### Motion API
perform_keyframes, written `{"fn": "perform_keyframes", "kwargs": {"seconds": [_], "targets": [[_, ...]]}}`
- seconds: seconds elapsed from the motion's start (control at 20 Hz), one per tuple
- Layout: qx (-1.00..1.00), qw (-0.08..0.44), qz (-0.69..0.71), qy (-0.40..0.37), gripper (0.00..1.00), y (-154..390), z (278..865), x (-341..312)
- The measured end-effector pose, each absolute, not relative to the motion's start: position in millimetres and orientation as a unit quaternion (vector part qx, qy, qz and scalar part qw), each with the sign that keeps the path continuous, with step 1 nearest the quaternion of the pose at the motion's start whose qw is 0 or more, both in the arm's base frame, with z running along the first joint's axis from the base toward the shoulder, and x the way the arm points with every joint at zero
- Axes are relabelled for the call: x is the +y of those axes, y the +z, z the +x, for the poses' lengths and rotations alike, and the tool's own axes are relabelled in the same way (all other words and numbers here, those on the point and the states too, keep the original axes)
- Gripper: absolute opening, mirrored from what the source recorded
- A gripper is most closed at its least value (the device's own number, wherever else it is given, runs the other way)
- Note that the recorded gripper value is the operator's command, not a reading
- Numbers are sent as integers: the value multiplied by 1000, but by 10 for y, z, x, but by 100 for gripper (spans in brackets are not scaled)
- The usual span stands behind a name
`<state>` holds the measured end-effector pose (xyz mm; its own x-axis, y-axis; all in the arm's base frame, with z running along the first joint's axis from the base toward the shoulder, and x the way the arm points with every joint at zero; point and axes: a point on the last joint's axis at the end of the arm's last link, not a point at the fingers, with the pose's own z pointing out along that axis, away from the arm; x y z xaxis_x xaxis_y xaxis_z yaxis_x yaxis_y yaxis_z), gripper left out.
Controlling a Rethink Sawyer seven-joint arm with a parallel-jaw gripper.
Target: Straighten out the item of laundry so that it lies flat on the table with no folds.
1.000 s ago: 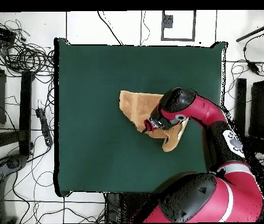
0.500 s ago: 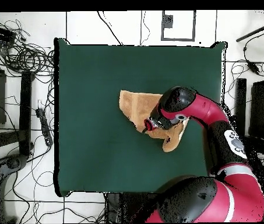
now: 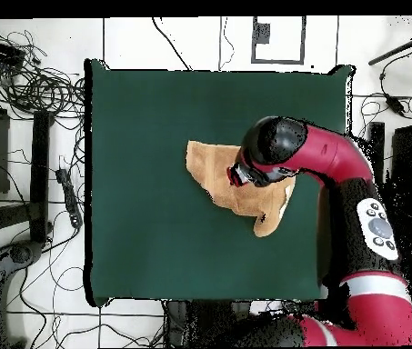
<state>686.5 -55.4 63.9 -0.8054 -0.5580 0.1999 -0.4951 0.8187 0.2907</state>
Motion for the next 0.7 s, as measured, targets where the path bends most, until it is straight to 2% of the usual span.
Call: {"fn": "perform_keyframes", "kwargs": {"seconds": [0.3,0.7], "targets": [[-953,68,291,-55,100,1014,7179,-549],[-952,-28,301,36,100,954,7474,-942]]}}
